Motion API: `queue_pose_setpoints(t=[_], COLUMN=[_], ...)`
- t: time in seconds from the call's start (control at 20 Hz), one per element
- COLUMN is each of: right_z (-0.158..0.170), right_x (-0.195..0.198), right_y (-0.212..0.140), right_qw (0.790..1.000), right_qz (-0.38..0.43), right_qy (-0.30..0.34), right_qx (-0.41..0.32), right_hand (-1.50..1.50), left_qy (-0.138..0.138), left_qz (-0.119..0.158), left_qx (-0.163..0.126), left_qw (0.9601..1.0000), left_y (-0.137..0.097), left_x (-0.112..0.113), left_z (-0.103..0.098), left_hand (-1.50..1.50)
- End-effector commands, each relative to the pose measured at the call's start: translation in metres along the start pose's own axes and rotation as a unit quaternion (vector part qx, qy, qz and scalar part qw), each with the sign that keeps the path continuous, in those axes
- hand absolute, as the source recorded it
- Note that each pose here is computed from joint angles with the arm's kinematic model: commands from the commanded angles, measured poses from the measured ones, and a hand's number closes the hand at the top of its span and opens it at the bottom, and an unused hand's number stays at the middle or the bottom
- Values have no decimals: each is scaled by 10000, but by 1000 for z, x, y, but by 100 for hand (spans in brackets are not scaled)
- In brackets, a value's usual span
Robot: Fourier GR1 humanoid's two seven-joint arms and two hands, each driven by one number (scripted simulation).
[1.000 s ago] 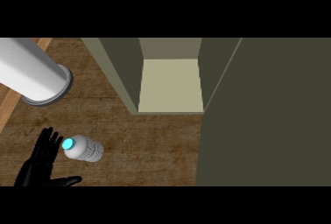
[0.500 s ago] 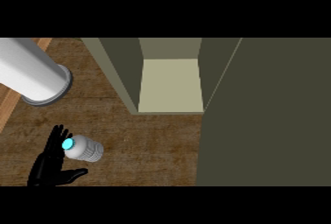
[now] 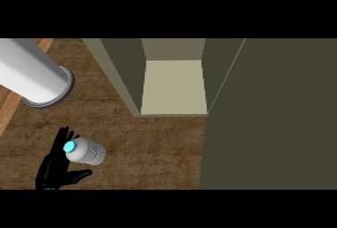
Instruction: Pick up the bottled water, place it into the cabinet and close the cabinet
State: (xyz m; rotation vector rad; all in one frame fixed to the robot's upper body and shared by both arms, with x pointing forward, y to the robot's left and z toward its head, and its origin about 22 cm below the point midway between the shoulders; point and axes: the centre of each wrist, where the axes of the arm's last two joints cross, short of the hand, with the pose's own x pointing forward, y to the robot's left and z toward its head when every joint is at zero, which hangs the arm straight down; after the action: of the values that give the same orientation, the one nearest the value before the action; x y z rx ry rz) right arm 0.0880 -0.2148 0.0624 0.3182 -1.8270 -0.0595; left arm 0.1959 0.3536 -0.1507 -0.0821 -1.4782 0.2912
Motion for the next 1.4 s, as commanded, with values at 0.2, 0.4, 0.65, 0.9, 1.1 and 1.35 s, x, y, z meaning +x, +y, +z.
queue_pose_setpoints(t=[0.2, 0.4, 0.65, 0.9, 1.1, 1.35], right_z=[-7, -10, -5, 2, -8, 5], right_x=[-35, -12, -16, -15, -16, -19], right_y=[-2, -3, -6, -7, -12, -11], right_qw=[9999, 9999, 9999, 9998, 9999, 9998], right_qz=[-116, -117, -95, -138, -107, -107], right_qy=[8, -17, 33, 148, 65, 147], right_qx=[48, -36, 59, 23, -19, -15], right_hand=[-150, -150, -150, -150, -150, -150], left_qy=[124, 228, 248, 318, 248, 228], left_qz=[582, 804, 934, 1117, 984, 1019], left_qx=[-223, -406, -595, -827, -1048, -1158], left_qw=[9980, 9957, 9935, 9898, 9893, 9878], left_y=[-20, -21, -51, -31, -52, -60], left_x=[-14, -29, -28, -27, -34, -31], left_z=[-18, -1, -22, -11, -14, -25], left_hand=[-150, -150, -150, -150, 150, 150])
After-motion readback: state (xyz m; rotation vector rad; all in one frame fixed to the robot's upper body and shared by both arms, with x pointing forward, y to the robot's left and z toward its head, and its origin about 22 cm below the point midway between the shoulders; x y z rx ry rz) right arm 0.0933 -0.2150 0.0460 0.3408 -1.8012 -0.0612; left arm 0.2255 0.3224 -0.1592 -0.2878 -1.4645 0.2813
